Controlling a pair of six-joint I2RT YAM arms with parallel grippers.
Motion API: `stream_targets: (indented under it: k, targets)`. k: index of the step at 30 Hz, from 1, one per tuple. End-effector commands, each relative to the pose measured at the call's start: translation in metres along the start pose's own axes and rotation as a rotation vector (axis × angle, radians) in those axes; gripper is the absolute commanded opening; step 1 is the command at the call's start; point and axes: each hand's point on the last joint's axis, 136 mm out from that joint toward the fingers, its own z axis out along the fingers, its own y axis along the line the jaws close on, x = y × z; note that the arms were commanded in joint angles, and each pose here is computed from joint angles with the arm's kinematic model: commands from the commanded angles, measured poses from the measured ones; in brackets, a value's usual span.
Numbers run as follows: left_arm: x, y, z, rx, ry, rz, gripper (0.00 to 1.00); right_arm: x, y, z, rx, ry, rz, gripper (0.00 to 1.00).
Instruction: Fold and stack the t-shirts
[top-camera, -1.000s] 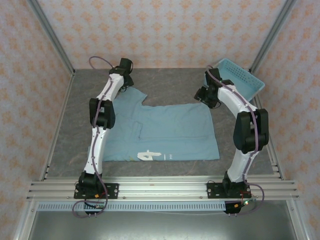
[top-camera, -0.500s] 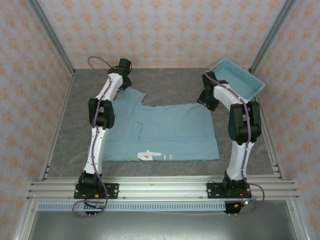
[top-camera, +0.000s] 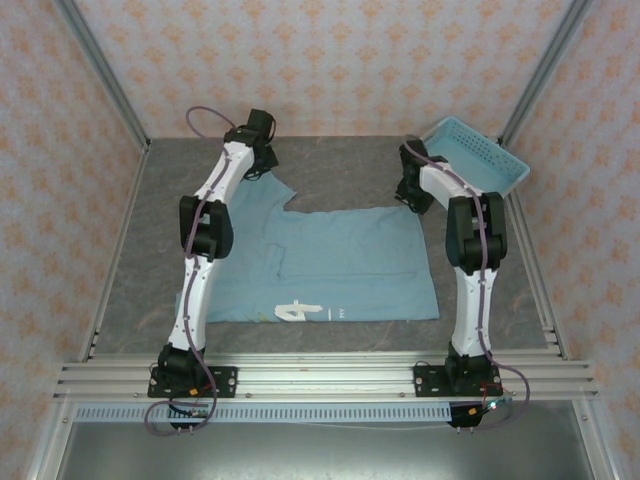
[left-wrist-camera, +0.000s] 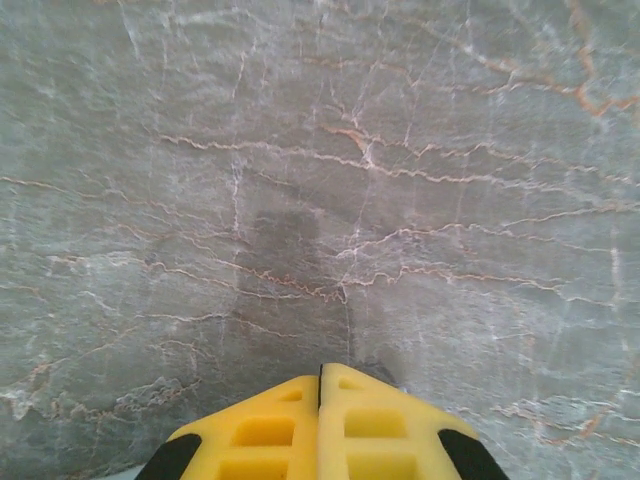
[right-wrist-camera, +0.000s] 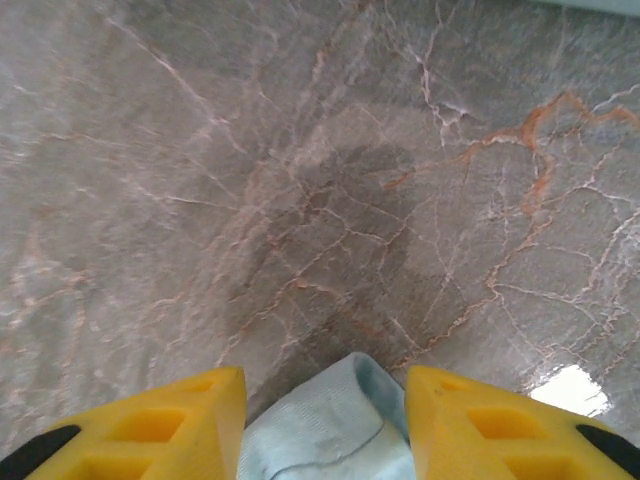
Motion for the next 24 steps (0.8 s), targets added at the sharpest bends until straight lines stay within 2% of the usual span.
stream_targets:
  k: [1, 5, 10, 13, 24]
  targets:
    - [-0.007, 0.007, -0.026, -0.002, -0.003, -0.001, 0.0, -0.003, -0.009, 0.003, 0.048, -0.003, 0.015, 0.43]
    - [-0.007, 0.007, -0.029, -0.002, -0.003, 0.004, 0.0, -0.003, -0.007, 0.009, 0.052, 0.005, 0.004, 0.35]
    - [-0.012, 0.01, -0.041, -0.016, -0.022, 0.021, 0.0, -0.005, -0.011, 0.003, 0.068, -0.002, -0.011, 0.08]
    - [-0.014, 0.014, -0.05, -0.03, -0.028, 0.029, 0.0, -0.008, -0.011, -0.006, 0.062, -0.019, -0.02, 0.01]
    - [0.002, 0.044, -0.105, -0.067, -0.024, 0.045, 0.0, -0.007, -0.01, -0.041, 0.005, -0.029, -0.092, 0.0]
